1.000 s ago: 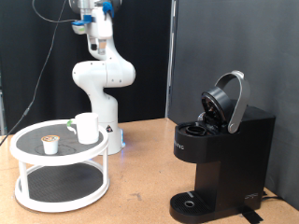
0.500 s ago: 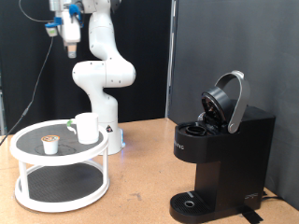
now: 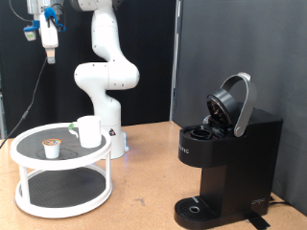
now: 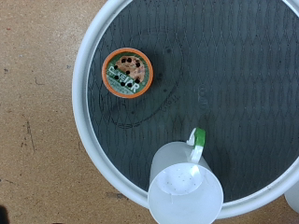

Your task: Make a cup of coffee with the keurig machine

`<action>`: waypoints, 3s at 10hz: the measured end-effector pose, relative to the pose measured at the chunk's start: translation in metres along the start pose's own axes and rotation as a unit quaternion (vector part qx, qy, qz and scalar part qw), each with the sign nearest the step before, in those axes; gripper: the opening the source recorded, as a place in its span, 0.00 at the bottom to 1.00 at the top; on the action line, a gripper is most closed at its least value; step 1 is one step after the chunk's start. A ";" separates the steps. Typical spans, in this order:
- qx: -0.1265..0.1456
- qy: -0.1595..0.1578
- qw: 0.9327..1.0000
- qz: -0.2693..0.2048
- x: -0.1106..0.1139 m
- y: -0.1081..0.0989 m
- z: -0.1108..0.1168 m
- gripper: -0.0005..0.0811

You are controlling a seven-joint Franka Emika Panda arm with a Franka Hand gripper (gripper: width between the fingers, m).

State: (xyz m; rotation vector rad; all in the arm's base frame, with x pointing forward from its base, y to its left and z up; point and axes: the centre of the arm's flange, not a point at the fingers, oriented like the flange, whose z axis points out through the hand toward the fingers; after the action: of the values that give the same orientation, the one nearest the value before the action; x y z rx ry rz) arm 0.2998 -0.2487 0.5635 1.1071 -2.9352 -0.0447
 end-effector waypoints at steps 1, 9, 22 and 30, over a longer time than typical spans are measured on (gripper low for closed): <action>0.010 -0.008 1.000 -0.012 0.001 -0.002 0.001 0.91; 0.033 -0.002 0.999 0.002 -0.008 -0.021 0.097 0.91; 0.068 0.016 0.998 -0.002 -0.017 -0.025 0.212 0.91; 0.067 0.019 0.998 0.002 -0.019 -0.023 0.244 0.91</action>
State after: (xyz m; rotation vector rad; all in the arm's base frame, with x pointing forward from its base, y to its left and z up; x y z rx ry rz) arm 0.3256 -0.2476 0.3190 1.1038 -2.9436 0.1749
